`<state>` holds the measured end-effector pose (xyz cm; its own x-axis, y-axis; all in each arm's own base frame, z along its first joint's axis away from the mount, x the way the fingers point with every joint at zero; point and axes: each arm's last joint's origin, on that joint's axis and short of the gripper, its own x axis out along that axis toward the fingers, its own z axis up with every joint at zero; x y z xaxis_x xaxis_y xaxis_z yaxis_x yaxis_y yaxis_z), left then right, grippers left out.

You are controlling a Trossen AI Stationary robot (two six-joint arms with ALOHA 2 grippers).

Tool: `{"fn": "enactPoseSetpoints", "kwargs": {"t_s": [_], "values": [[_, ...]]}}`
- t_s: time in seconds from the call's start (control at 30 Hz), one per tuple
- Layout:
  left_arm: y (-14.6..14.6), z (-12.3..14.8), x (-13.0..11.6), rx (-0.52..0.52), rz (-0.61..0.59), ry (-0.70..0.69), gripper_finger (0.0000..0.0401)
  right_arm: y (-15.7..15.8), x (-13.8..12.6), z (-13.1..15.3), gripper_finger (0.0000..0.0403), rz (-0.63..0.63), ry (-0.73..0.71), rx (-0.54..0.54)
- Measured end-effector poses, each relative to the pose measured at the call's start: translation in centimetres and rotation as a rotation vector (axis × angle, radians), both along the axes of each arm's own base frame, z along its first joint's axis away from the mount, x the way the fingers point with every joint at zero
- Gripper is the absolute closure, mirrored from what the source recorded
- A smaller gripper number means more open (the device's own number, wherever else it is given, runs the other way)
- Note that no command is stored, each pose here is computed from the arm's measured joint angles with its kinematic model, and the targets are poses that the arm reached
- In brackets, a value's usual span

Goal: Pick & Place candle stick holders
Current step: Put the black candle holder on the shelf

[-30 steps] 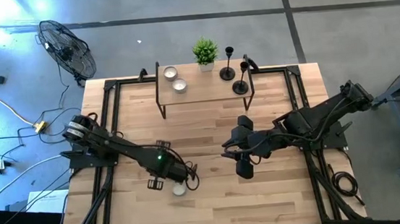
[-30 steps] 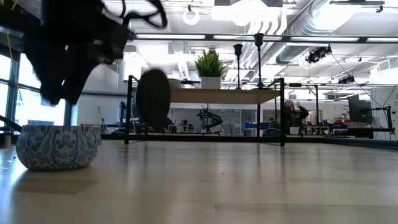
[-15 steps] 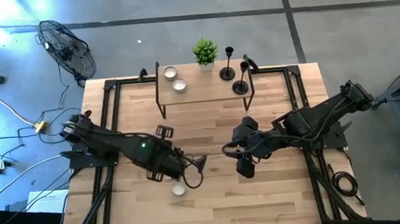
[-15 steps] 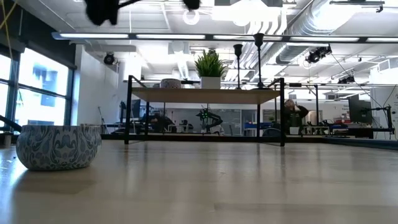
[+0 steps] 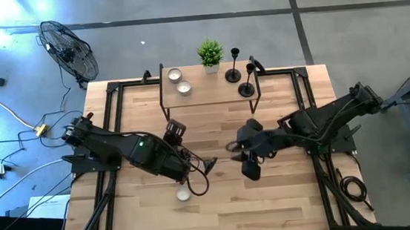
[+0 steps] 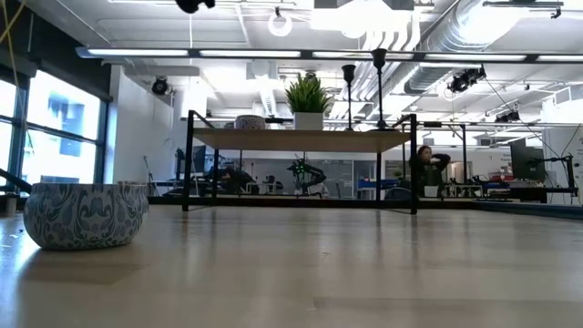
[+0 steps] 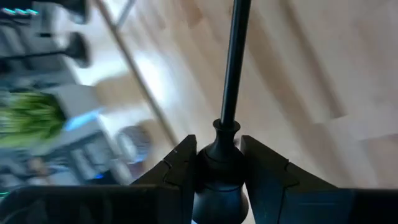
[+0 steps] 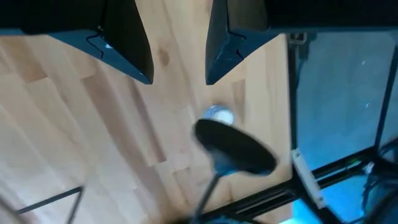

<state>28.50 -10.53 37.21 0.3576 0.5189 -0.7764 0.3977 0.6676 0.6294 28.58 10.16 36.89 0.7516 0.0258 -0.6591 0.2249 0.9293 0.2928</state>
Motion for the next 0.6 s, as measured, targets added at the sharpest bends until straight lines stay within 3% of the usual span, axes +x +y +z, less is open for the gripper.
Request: {"fn": "enactPoseSetpoints", "kwargs": {"t_s": [0.2, 0.47, 0.53, 0.6], "values": [[0.2, -0.1, 0.4, 0.223, -0.099, 0.043, 0.0304, -3.5, 0.4, 0.6, 0.0263, -0.080, -0.016, -0.001], [0.5, 0.3, 1.4, 0.760, -0.170, 0.118, 0.0304, -7.5, 1.1, 0.7, 0.0263, -0.061, -0.006, 0.074], [0.4, 0.4, 1.6, 0.825, -0.170, 0.117, 0.0304, -8.0, 1.3, 1.0, 0.0263, -0.043, -0.038, 0.073], [0.3, 0.5, 1.9, 0.809, -0.187, 0.118, 0.0304, -8.4, 1.5, 1.3, 0.0263, -0.012, -0.074, 0.068]]}}
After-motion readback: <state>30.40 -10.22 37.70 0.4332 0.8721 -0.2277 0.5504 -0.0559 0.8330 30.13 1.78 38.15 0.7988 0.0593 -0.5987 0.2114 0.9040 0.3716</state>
